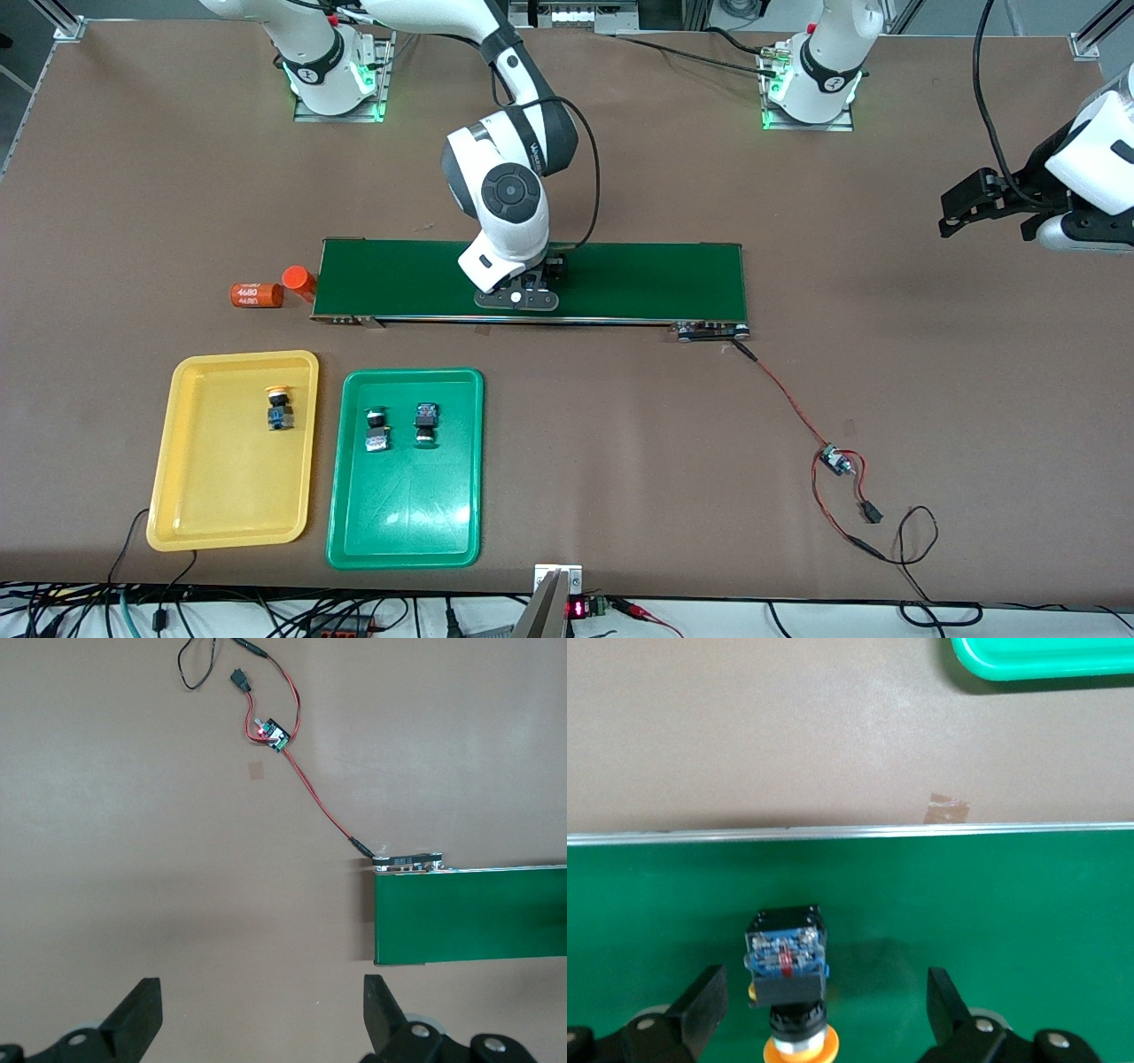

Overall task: Sort buttons by color to trays
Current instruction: 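Carry the yellow-cap button over the yellow tray with the right gripper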

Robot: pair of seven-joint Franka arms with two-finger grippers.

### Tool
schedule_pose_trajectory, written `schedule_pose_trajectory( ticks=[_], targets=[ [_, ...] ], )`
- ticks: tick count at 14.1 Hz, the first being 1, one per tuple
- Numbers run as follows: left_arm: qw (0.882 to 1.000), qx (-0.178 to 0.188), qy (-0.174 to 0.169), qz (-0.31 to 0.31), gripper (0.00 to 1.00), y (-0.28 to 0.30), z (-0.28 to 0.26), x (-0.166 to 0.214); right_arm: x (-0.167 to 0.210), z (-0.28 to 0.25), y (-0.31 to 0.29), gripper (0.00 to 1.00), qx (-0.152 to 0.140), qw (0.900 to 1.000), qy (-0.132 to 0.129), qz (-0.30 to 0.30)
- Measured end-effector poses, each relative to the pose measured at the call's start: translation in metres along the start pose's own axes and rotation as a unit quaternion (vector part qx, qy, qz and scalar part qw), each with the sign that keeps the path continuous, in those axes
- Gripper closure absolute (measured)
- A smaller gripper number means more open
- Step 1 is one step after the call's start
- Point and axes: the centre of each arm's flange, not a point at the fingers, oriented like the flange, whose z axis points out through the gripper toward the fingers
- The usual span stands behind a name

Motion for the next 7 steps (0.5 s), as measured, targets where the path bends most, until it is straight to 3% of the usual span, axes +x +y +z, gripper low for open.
schedule_pose_trajectory(
  ticks=[2,3,7],
  targets=[
    [1.0,0.0,0.0,0.0,0.0,0.0,0.0,0.0,0.002,0.012,-0.002,0.0,-0.004,1.0,0.006,-0.001],
    [1.0,0.0,0.0,0.0,0.0,0.0,0.0,0.0,0.002,0.019,-0.003,0.07,-0.006,1.0,0.008,-0.002],
    [1.0,0.0,0.0,0.0,0.0,0.0,0.001,0.0,0.004,0.027,-0.004,0.53,0.001,1.0,0.01,0.005]
  ],
)
